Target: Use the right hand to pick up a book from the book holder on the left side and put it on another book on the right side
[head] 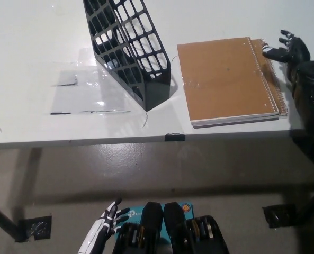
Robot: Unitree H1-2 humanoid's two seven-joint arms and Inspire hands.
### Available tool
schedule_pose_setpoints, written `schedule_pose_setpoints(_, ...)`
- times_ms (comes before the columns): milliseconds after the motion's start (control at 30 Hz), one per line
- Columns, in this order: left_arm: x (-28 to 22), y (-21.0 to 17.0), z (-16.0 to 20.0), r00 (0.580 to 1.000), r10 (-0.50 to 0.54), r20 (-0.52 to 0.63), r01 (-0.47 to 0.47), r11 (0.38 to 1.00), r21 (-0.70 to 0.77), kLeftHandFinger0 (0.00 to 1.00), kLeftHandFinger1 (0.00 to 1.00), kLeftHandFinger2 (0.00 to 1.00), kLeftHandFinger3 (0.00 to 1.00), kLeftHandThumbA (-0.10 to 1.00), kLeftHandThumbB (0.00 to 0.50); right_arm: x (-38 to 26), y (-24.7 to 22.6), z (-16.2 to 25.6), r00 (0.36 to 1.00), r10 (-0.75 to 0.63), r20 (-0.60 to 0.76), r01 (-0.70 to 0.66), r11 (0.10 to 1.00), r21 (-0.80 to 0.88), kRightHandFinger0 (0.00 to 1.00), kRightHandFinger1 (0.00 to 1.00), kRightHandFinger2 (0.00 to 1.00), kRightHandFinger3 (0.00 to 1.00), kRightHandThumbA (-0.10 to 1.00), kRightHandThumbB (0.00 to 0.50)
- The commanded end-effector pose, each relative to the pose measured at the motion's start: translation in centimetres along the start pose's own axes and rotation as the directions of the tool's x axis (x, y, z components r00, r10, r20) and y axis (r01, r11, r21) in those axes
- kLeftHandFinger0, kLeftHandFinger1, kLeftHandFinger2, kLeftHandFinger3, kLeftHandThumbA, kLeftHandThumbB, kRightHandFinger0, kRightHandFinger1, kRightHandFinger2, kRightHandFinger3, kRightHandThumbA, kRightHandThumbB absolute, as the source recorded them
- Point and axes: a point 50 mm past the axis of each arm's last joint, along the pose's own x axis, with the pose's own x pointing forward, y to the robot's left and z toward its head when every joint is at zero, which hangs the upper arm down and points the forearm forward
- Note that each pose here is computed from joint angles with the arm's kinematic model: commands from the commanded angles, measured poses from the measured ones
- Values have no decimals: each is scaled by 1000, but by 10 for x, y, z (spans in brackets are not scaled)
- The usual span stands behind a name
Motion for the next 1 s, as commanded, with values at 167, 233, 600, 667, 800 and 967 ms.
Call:
schedule_pose_setpoints(167, -1, -1, 5, 999, 8, 44, -7, 1000, -7, 810, 858, 835, 989, 1000, 78, -9, -15, 115, 909, -167, 382, 196, 980, -37, 1000, 1000, 1000, 1000, 641, 209)
schedule_pose_setpoints(233, 0, -1, 6, 999, 8, 44, -8, 1000, -5, 820, 862, 836, 985, 1000, 78, -25, -12, 147, 834, -154, 530, 208, 977, -42, 1000, 1000, 1000, 1000, 730, 193)
schedule_pose_setpoints(600, 8, 9, 20, 989, 23, 144, -14, 998, -64, 1000, 1000, 1000, 1000, 974, 174, -204, 9, 172, 409, 168, 897, -37, 985, -167, 1000, 1000, 1000, 1000, 830, 224)
schedule_pose_setpoints(667, 12, 13, 27, 982, 44, 183, -30, 997, -76, 1000, 1000, 1000, 1000, 985, 184, -229, 9, 153, 365, 201, 909, -66, 980, -190, 1000, 1000, 1000, 1000, 830, 236)
schedule_pose_setpoints(800, 19, 27, 42, 971, 58, 233, -37, 995, -95, 1000, 1000, 1000, 1000, 1000, 268, -275, 11, 106, 262, 223, 939, -70, 975, -212, 1000, 1000, 1000, 1000, 840, 246)
schedule_pose_setpoints(967, 32, 41, 59, 961, 24, 276, -2, 997, -80, 1000, 1000, 1000, 1000, 1000, 323, -303, 10, 63, 230, 228, 946, -87, 973, -214, 1000, 1000, 1000, 1000, 830, 223)
